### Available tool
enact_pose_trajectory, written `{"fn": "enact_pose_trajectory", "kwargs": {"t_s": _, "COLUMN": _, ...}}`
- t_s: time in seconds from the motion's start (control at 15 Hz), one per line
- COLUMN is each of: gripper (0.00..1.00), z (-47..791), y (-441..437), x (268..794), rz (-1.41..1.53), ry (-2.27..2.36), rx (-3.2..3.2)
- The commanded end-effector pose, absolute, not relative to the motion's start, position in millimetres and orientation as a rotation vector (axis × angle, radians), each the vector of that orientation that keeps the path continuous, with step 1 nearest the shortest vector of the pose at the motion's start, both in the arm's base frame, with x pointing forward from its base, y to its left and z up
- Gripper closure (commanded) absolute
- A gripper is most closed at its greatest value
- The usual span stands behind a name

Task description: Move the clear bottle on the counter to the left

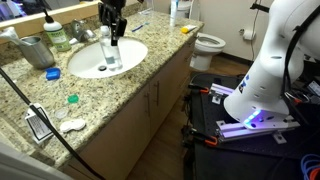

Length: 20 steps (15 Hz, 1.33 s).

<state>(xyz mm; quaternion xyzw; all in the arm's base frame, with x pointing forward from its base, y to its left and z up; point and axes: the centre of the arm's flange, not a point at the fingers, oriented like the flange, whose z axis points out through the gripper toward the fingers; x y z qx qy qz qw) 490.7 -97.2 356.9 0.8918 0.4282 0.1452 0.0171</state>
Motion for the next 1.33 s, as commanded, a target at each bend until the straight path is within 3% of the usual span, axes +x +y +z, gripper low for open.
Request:
{"fn": "enact_pose_trajectory", "kwargs": {"t_s": 0.0, "gripper": 0.65, "z": 356.4, "y": -101.2, "x": 496.2, "rz": 0.529, "ry": 1.561, "rx": 2.591}}
{"fn": "enact_pose_trajectory", "kwargs": {"t_s": 0.73, "gripper": 0.65, "z": 357.5, "y": -105.2, "x": 498.5, "rz": 0.527, "ry": 2.168, "rx": 2.045}}
{"fn": "enact_pose_trajectory", "kwargs": {"t_s": 0.8, "gripper": 0.40, "z": 358.2, "y": -97.4, "x": 491.6, "rz": 0.494, "ry": 2.123, "rx": 2.105}}
{"fn": "enact_pose_trajectory", "kwargs": {"t_s": 1.0, "gripper": 0.40, "z": 358.5, "y": -97.7, "x": 491.7, "rz": 0.499, "ry": 2.148, "rx": 2.073}}
{"fn": "enact_pose_trajectory", "kwargs": {"t_s": 1.07, "gripper": 0.65, "z": 358.8, "y": -95.4, "x": 490.6, "rz": 0.527, "ry": 2.165, "rx": 2.106}}
{"fn": "enact_pose_trajectory", "kwargs": {"t_s": 1.27, "gripper": 0.65, "z": 357.3, "y": -90.4, "x": 492.5, "rz": 0.656, "ry": 2.155, "rx": 2.120}}
